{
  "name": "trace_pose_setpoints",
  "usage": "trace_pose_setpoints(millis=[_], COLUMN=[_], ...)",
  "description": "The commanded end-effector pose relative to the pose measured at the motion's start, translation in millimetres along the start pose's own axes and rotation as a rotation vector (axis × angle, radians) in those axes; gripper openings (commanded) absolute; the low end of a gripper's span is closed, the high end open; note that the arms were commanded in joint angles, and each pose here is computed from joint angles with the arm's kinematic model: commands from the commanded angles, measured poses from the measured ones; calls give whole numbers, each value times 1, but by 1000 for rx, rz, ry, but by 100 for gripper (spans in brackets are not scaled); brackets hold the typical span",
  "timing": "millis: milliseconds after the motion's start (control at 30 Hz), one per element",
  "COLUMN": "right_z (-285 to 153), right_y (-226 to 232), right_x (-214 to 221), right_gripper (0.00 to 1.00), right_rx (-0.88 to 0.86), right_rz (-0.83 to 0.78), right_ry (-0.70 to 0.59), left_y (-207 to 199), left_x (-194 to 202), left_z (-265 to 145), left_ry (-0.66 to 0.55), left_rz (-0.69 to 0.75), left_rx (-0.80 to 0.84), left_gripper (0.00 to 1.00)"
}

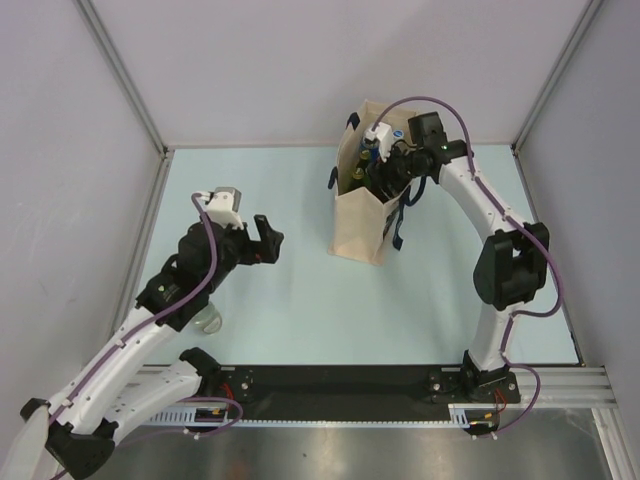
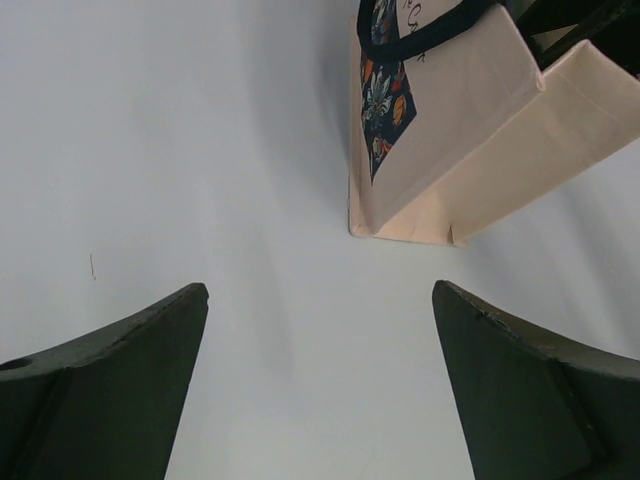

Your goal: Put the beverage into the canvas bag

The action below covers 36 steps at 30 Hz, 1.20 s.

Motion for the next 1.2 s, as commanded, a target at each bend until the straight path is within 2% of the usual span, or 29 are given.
trace_pose_setpoints(millis=[0,233,467,600,800,967,1167], right_z=[-49,-94,-128,-143,-142,-133,-128], right_y=[1,9,27,49,82,94,97], right_x=[-52,-90,-104,-108,-101,-93,-91], right_gripper=[73,75,76,76,76,76,76], right_rx=[62,141,171,96,-30,-82,-99], right_rz=[-35,-25,-57,-117,-149,-132,-115], right_ry=[-127,-229,-282,-326,-355,-345,-348], left_y=[-14,-18,-5,10,33,46,67], left_x=[-22,-34,-28,-21,-5,1,17], left_z=[-14,-32,-52,-64,-72,-77,-86], left_ry=[-23,8,39,21,1,2,-23], left_rz=[-53,-197,-285,-322,-346,-334,-407], left_rx=[49,-27,-155,-253,-410,-524,-693], left_gripper=[100,100,100,100,100,99,97])
Point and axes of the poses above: each gripper's point midway between its finger pads, its own z axis out along the fingers, its own y axis along the line the jaws close on, x = y × z, the point moved 8 cm from there along -z, back along the fingers, and after that the axes turned 13 degrees about -z, right-handed, at the moved point
